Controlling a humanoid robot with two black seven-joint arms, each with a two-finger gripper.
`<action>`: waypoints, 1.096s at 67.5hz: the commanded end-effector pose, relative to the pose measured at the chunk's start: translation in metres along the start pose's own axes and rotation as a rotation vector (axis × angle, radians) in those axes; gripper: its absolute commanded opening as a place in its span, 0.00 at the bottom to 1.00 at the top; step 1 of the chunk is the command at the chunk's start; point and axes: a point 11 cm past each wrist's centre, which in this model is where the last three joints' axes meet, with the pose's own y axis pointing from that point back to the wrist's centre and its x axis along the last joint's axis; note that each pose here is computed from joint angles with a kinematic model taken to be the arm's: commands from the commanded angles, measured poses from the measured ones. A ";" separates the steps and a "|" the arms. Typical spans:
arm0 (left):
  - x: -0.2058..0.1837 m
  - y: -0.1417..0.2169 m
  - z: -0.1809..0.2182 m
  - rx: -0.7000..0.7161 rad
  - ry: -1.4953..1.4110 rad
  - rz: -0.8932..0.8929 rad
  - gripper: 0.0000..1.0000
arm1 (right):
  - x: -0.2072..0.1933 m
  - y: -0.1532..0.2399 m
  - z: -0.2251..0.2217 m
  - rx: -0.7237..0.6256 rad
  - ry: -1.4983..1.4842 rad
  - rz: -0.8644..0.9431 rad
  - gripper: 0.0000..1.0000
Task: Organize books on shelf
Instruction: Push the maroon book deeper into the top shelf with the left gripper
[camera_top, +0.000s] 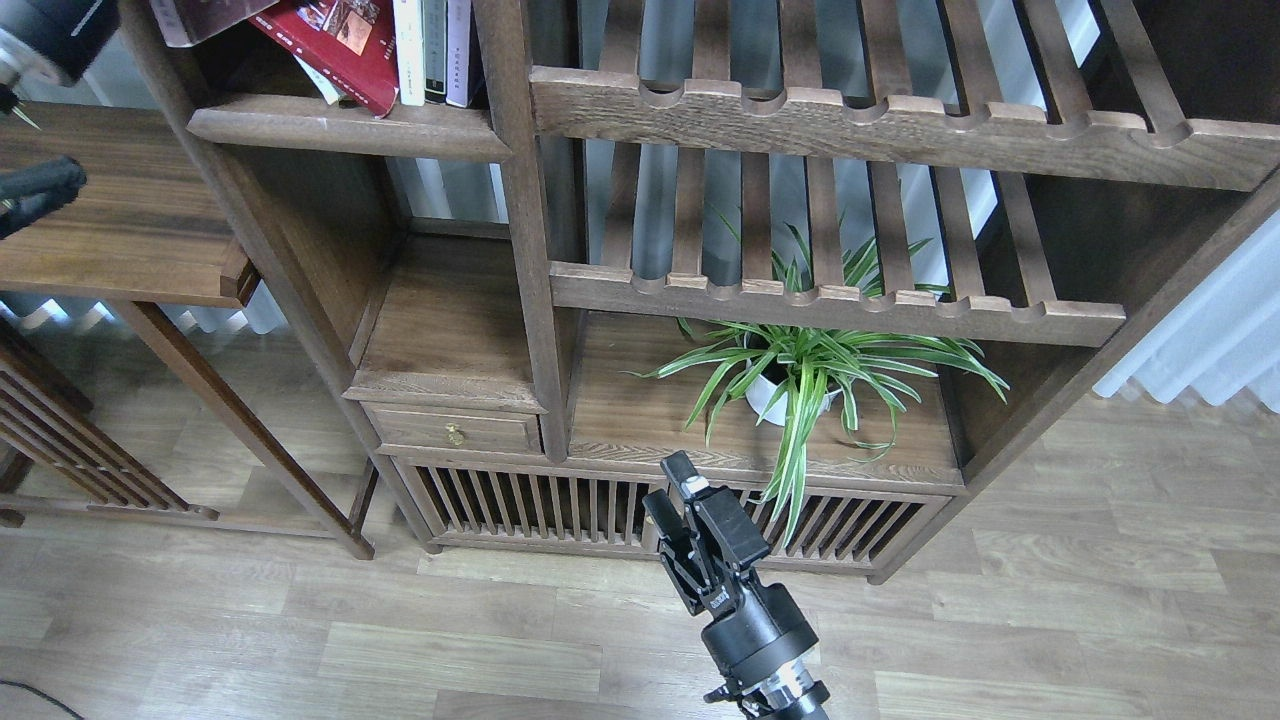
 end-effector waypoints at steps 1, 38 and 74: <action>-0.002 0.001 -0.007 0.017 -0.009 -0.014 0.01 | 0.000 0.000 0.000 0.001 0.000 0.001 0.80; -0.004 -0.035 0.004 -0.029 0.007 0.004 0.02 | 0.000 0.000 -0.001 0.005 -0.001 0.000 0.80; -0.018 -0.069 -0.015 -0.071 0.048 0.019 0.02 | 0.001 0.001 -0.002 0.010 -0.001 0.004 0.80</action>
